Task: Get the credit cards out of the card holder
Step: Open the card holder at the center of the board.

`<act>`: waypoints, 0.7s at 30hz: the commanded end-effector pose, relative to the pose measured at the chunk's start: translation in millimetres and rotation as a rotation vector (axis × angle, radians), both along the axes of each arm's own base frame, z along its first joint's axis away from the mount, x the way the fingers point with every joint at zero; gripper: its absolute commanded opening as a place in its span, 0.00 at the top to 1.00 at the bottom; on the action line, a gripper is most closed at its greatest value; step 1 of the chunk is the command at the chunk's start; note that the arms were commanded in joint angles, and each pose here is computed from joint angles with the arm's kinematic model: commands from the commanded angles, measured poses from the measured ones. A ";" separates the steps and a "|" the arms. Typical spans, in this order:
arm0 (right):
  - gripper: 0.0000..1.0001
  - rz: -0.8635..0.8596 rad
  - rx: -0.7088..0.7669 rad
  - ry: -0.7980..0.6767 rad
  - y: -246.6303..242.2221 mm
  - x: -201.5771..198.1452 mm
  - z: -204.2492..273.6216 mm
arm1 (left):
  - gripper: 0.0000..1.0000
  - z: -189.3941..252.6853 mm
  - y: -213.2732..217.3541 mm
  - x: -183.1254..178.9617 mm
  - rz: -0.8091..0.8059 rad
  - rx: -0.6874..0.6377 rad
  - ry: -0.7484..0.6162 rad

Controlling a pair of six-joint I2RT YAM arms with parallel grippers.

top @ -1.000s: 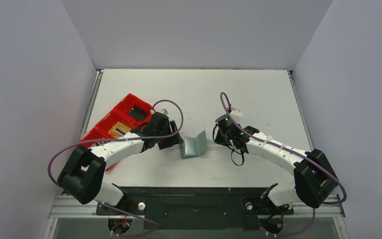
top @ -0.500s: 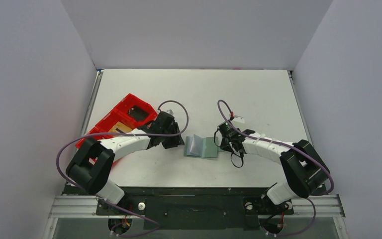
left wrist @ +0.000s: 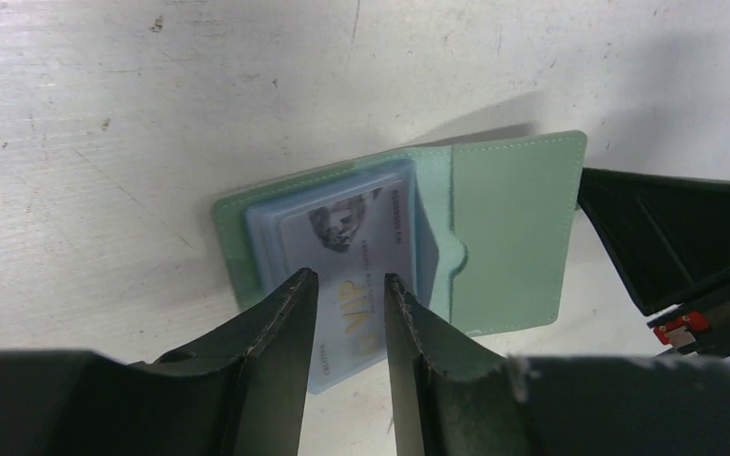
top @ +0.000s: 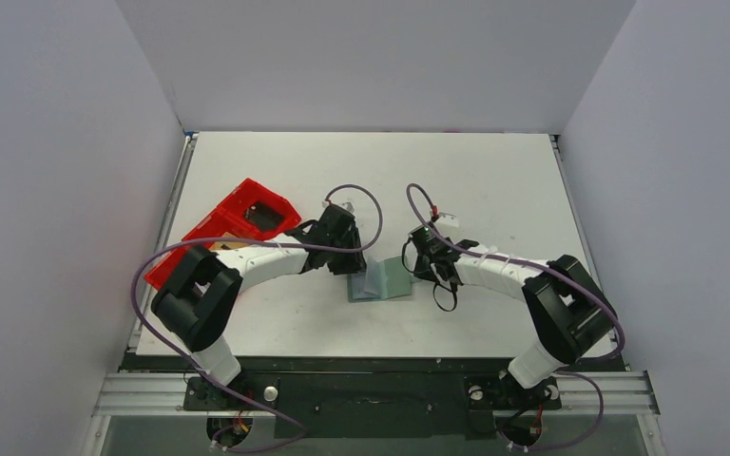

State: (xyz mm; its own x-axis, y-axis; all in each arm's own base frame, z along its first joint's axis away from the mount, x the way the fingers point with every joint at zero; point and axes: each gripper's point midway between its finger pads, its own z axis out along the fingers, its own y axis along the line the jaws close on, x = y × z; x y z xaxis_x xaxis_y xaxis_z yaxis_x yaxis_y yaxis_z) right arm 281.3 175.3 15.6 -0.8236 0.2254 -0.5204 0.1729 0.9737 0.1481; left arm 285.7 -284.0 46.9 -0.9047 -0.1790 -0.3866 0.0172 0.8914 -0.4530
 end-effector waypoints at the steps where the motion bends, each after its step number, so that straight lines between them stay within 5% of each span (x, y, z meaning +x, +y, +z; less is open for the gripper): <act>1: 1.00 0.020 -0.008 0.017 6.9 6.5 -8.0 | 0.71 19.3 -14.2 9.4 -0.031 -0.019 -0.051; 7: 1.00 0.047 0.019 -0.005 14.7 13.5 3.3 | 0.72 23.8 -27.9 6.8 -0.066 -0.023 -0.053; 12: 0.63 0.066 0.087 -0.062 23.4 17.7 33.4 | 0.72 22.4 -41.7 5.2 -0.086 -0.029 -0.047; 14: 0.55 0.067 0.104 -0.085 23.6 17.4 47.8 | 0.72 21.6 -46.7 5.1 -0.090 -0.036 -0.046; 21: 0.48 0.030 0.129 -0.178 4.2 9.7 97.3 | 0.72 13.3 -71.1 0.2 -0.128 -0.063 -0.016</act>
State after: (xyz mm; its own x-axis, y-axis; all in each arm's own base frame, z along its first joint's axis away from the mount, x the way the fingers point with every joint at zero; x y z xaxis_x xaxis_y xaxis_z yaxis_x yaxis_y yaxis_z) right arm 285.4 189.8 70.0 -0.7938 0.2295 -0.5631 0.0960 0.9617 0.2567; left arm 280.0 -328.3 46.1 -0.9205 -0.0876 -0.3809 0.1031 0.8856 -0.4528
